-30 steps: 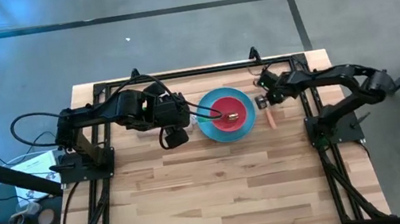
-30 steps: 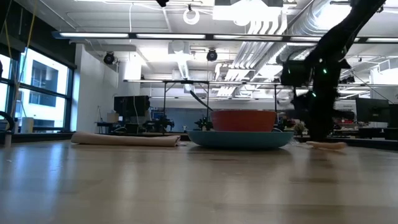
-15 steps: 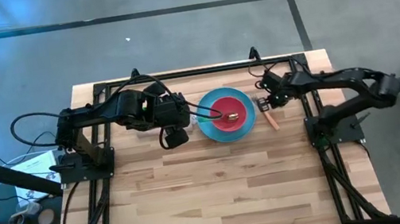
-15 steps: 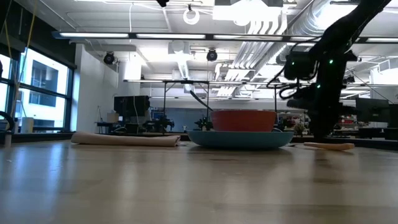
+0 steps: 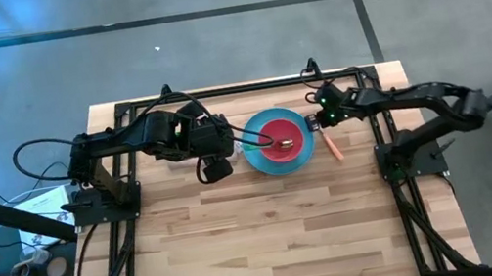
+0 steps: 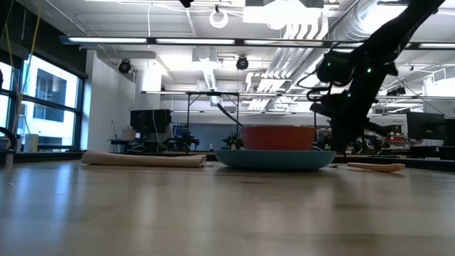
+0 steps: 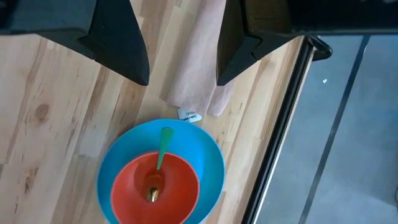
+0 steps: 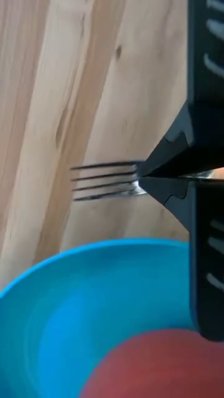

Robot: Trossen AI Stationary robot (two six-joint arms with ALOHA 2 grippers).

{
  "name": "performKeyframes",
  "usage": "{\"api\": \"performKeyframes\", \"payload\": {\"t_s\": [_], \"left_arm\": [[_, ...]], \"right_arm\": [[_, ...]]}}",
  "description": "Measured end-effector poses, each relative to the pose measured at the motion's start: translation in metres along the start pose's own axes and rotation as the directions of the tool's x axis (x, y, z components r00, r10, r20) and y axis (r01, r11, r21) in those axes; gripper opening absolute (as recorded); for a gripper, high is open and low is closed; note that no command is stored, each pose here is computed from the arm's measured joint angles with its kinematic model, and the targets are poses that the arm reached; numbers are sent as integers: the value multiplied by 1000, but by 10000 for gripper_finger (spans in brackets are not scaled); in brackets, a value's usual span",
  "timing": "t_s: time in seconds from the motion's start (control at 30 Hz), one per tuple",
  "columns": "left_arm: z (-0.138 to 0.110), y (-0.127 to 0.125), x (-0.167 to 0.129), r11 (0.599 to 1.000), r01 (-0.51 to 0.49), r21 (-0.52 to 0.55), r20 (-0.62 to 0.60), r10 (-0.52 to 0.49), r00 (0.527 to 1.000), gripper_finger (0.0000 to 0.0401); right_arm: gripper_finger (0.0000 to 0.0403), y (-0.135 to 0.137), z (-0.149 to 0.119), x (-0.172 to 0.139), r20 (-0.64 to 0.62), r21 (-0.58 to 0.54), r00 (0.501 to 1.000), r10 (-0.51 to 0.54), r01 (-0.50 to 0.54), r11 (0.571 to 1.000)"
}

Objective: Set table place
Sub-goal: Put the orange fork beside the blue plate

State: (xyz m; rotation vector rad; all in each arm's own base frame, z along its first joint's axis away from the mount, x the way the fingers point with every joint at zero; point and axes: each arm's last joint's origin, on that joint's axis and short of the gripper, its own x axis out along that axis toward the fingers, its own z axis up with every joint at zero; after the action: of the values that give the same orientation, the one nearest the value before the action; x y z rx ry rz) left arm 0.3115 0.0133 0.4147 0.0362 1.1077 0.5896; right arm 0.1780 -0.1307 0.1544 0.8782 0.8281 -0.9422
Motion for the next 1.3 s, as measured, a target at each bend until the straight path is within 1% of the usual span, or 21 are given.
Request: {"api": "performKeyframes", "payload": {"t_s": [0.1,0.2,0.43,0.6,0.73,0.83,0.97,1.03,1.13,1.23,1.3], "left_arm": [[0,0,0,1000,3,-7,0,-3,1000,175],[0,0,0,1000,17,-21,-5,-17,1000,175],[0,-1,0,999,22,-26,-7,-22,1000,175],[0,-1,0,999,28,-27,-9,-28,1000,175],[0,-1,0,999,37,-30,-12,-38,999,175],[0,-1,0,998,46,-31,-14,-47,999,175],[0,-1,0,999,46,-29,-15,-46,999,175],[0,-1,0,999,45,-28,-15,-46,999,175],[-1,-1,0,999,45,-25,-15,-45,999,175],[-1,-1,0,999,44,-21,-15,-45,999,175],[-1,-1,0,999,43,-14,-15,-43,999,175]], "right_arm": [[0,1,3,14,-8,-7,1000,17,-17,1000],[0,5,6,24,12,-14,999,47,-47,999],[0,5,5,41,-2,-24,1000,26,-26,999],[0,1,9,40,6,-34,1000,7,-7,999],[0,-3,20,37,40,-38,998,-40,42,998],[0,-4,27,34,30,-54,998,-60,62,997],[0,4,38,21,6,-92,997,-72,73,993],[0,8,39,8,-33,-124,995,-98,94,988],[0,8,28,-12,-127,-174,976,-180,156,972],[0,2,3,-27,-234,-211,933,-272,224,951],[0,-3,-14,-30,-272,-219,914,-301,246,944]]}}
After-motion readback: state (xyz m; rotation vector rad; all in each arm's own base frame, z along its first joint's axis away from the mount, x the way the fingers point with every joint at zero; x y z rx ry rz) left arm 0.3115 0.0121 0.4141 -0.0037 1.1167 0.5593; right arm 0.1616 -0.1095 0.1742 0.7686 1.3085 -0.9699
